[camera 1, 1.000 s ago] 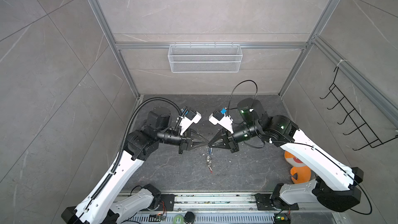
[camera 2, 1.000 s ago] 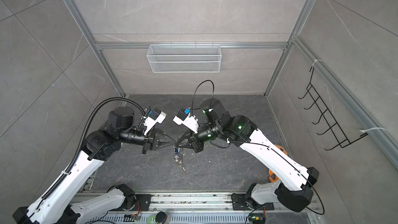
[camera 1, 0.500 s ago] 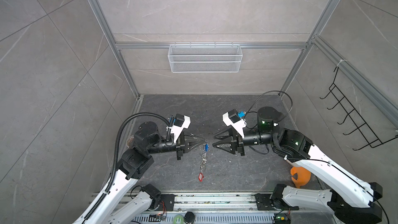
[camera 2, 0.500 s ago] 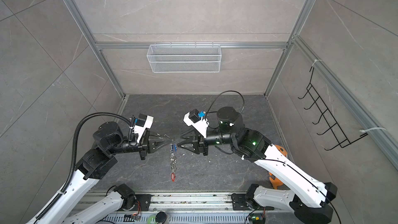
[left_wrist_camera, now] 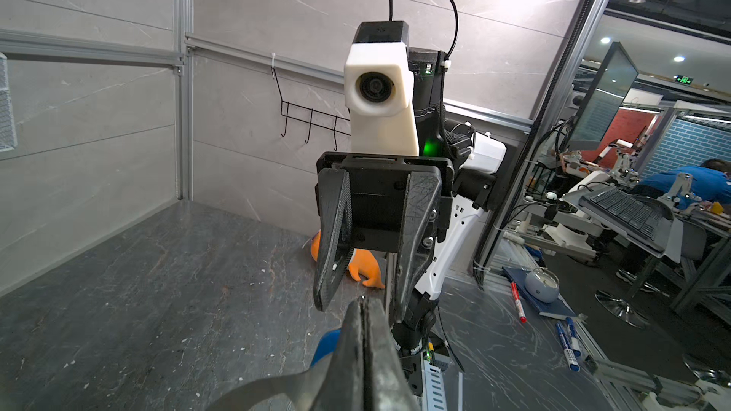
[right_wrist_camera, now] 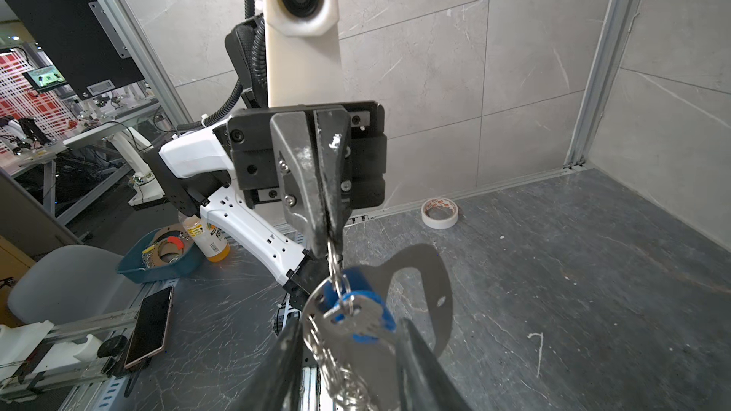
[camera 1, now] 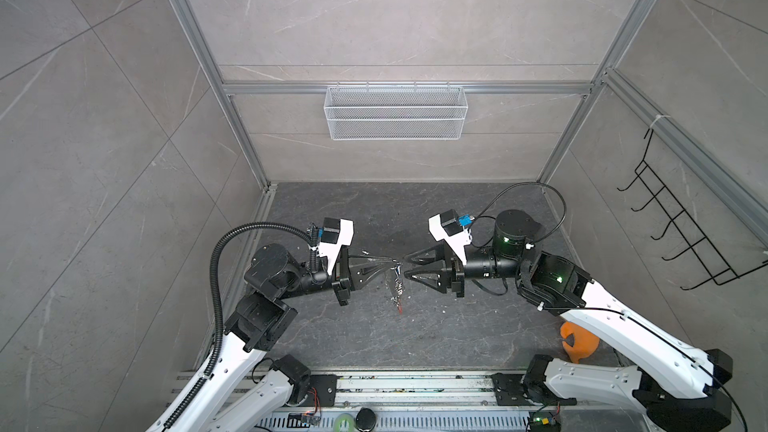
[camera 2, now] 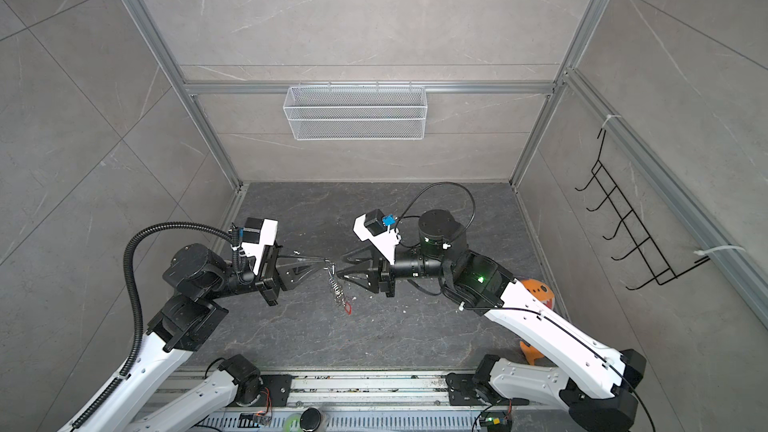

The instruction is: Remove the keys from the keyring

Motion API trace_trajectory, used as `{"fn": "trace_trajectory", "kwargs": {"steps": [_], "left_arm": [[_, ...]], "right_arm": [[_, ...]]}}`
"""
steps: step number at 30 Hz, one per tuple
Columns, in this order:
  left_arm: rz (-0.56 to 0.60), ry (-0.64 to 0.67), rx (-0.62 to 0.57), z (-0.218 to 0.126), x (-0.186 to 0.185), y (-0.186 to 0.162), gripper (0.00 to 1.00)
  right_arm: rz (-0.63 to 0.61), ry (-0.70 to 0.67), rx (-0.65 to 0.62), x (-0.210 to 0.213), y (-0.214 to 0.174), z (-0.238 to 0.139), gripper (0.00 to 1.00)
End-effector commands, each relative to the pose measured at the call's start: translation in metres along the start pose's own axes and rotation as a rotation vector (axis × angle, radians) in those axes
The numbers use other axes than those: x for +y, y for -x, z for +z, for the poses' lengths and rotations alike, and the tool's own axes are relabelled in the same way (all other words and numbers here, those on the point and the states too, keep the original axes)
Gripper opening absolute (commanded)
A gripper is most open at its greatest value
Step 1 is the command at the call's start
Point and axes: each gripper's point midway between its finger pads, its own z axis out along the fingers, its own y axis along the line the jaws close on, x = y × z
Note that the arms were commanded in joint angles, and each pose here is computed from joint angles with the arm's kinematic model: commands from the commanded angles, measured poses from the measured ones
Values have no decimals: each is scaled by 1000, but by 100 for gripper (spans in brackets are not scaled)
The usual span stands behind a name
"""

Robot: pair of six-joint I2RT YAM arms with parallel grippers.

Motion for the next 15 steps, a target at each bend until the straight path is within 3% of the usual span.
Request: {"fn": "trace_trajectory", "kwargs": {"steps": [1, 15], "left_arm": [[46, -56, -45, -1, -14, 15, 0], [36, -75, -41, 1, -14, 13, 0]], "right_arm": [[-1, 28, -18, 5, 4, 2, 40], [-16, 24, -22, 4, 9, 5, 37]]}}
